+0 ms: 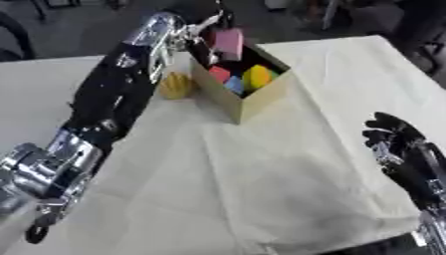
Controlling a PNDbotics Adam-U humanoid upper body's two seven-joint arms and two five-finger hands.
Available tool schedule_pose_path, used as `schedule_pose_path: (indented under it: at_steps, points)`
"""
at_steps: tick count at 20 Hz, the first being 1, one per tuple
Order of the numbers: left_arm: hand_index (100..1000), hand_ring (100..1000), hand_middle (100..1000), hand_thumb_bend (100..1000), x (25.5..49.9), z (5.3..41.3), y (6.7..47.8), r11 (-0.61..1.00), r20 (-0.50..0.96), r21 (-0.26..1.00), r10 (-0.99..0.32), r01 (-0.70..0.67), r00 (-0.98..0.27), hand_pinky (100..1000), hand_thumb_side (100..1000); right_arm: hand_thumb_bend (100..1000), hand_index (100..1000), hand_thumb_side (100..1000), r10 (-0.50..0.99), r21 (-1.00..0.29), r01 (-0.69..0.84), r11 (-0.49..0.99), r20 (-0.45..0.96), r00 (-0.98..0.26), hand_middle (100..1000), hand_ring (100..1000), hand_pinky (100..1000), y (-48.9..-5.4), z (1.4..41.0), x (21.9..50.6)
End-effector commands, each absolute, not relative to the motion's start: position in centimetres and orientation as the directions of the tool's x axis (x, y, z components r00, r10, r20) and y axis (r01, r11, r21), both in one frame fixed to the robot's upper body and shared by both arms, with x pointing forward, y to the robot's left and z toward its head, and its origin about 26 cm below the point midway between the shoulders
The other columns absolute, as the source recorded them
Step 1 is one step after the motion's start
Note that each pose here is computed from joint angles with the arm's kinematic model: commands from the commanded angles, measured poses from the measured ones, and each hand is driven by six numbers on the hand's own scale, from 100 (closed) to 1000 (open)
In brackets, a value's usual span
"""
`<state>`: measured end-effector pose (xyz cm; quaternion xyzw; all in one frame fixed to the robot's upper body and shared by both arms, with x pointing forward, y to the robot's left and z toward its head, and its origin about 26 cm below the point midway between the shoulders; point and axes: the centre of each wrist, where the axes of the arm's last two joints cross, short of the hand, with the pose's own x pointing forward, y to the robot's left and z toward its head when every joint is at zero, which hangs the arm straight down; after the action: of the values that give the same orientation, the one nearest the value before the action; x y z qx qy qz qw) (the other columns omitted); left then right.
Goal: Pick up objects on the table and place them in the box.
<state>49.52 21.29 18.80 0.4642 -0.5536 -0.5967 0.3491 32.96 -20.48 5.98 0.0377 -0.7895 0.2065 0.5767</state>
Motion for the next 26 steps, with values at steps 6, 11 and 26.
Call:
schedule_pose_path:
  at_steps: [6,11,26]
  points:
    - [917,723,770,565,49.9,20.1,22.0,-0.121,-0.178,0.965,-0.954,-0.234,-0.24,750,482,100,881,434,0.174,-0.287,-0.294,0.912,0.918,-0.356,774,785,779,-20.6,6.8,33.2]
    - [860,669,705,494,49.4,23.4,24.8,-0.042,-0.104,0.969,-0.963,-0.244,-0.248,710,435,100,881,436,0.184,-0.289,-0.279,0.916,0.919,-0.35,774,785,780,-21.0,6.6,33.1]
    - [865,673,728,569,49.8,17.8,30.7,-0.007,-0.013,0.975,-1.0,0.223,0.024,695,506,100,881,435,0.181,-0.288,-0.28,0.916,0.918,-0.352,774,785,780,-21.0,6.6,33.1]
